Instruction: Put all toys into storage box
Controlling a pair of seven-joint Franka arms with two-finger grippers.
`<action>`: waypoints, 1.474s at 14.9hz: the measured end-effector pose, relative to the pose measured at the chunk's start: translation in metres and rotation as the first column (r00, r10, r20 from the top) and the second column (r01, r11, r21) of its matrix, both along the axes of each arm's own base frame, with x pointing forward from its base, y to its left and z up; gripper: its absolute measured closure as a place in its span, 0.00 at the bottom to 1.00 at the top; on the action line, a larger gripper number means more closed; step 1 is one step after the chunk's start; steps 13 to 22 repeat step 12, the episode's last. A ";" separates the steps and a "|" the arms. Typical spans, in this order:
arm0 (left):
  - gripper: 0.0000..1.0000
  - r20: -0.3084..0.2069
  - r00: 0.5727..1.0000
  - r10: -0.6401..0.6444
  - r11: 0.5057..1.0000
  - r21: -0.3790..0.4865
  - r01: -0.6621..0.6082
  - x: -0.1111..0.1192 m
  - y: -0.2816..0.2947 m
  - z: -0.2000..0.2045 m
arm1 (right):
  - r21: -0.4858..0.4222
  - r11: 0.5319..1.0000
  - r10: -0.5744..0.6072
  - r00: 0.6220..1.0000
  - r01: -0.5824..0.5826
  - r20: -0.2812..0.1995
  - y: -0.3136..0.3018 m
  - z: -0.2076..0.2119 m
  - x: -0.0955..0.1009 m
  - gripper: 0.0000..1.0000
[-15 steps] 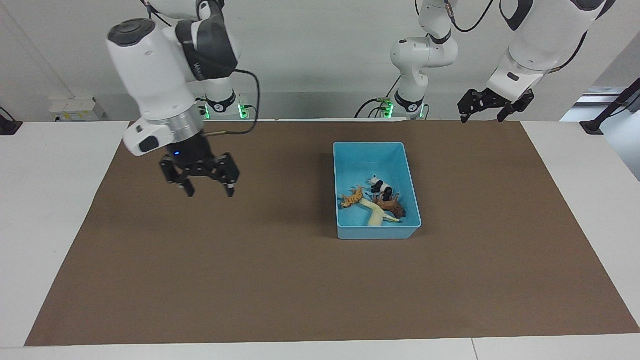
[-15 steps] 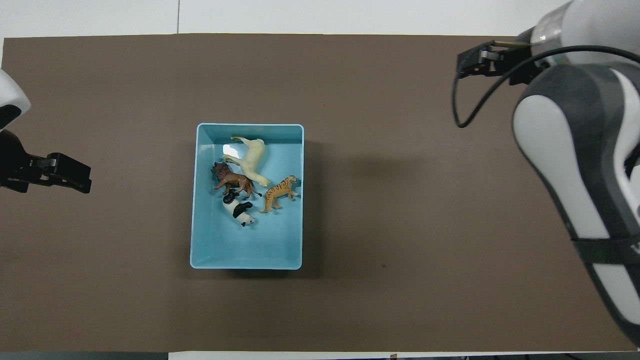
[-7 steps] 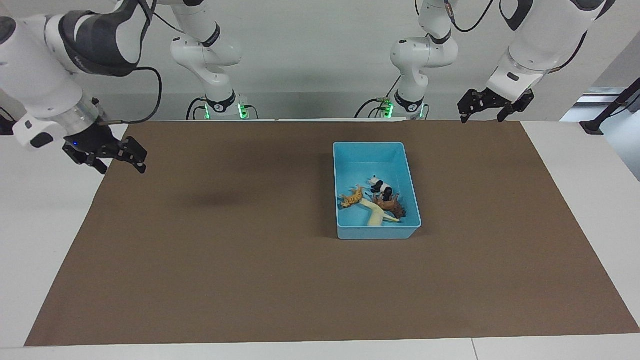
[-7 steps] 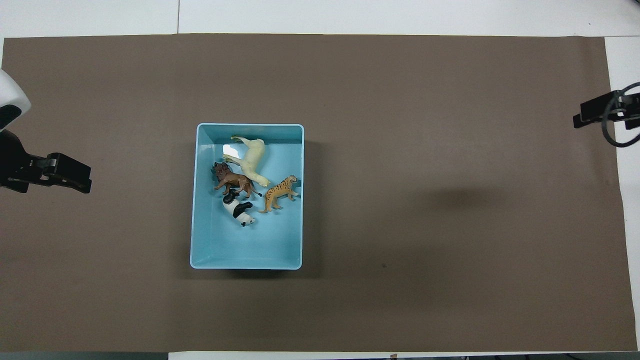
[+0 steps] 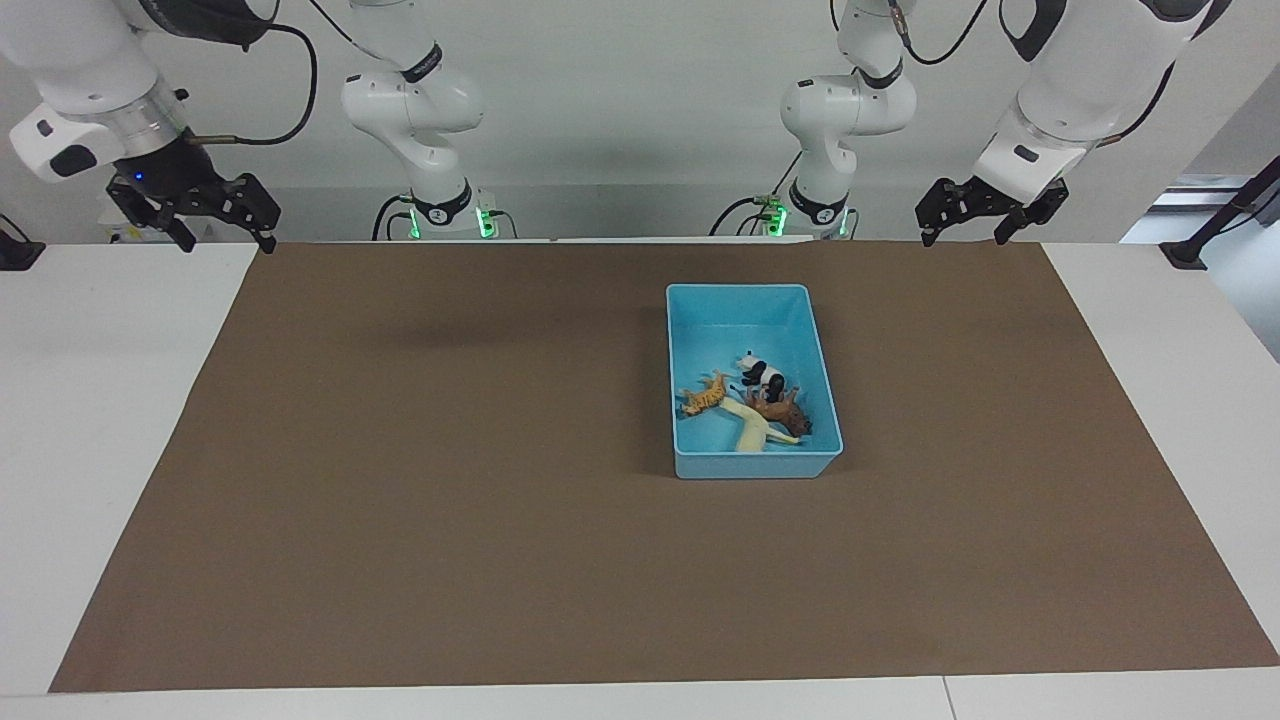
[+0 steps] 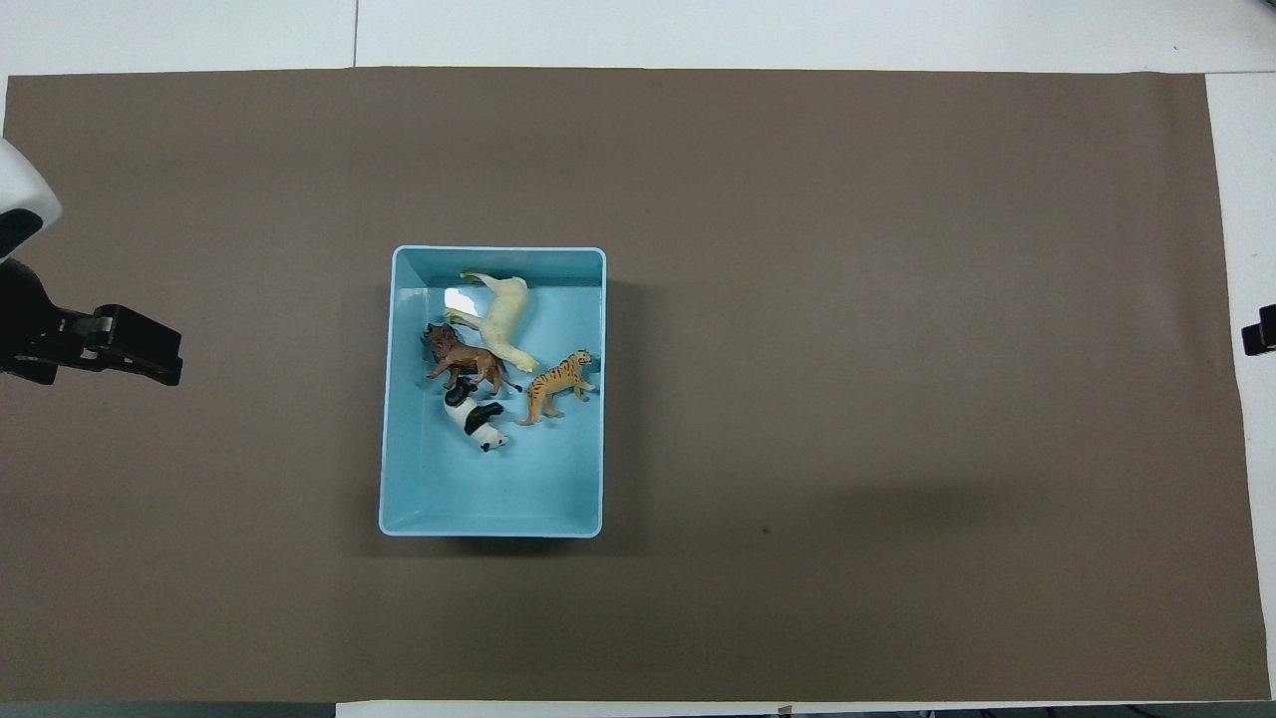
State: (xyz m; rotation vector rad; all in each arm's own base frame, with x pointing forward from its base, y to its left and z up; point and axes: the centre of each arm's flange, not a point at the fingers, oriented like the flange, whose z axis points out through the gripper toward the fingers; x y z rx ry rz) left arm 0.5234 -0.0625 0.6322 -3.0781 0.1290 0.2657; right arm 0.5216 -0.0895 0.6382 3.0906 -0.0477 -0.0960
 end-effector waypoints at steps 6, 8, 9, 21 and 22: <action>0.00 0.000 1.000 0.000 1.000 0.000 0.000 0.000 0.000 0.000 | -0.008 1.000 0.013 1.000 -0.013 0.007 0.006 -0.003 0.005 0.00; 0.00 0.000 1.000 0.000 1.000 0.000 0.000 0.000 0.000 0.000 | -0.001 1.000 0.012 1.000 -0.012 0.008 0.006 -0.003 0.005 0.00; 0.00 0.000 1.000 0.000 1.000 0.000 0.000 0.000 0.000 0.000 | 0.007 1.000 0.009 1.000 -0.009 0.009 0.005 -0.003 0.005 0.00; 0.00 0.000 1.000 0.000 1.000 0.000 0.000 0.000 0.000 0.000 | 0.043 0.999 -0.003 1.000 0.002 0.014 0.003 -0.003 0.005 0.00; 0.00 0.000 1.000 0.000 1.000 0.000 0.000 0.000 0.000 0.000 | 0.043 0.999 -0.003 1.000 0.002 0.014 0.003 -0.003 0.005 0.00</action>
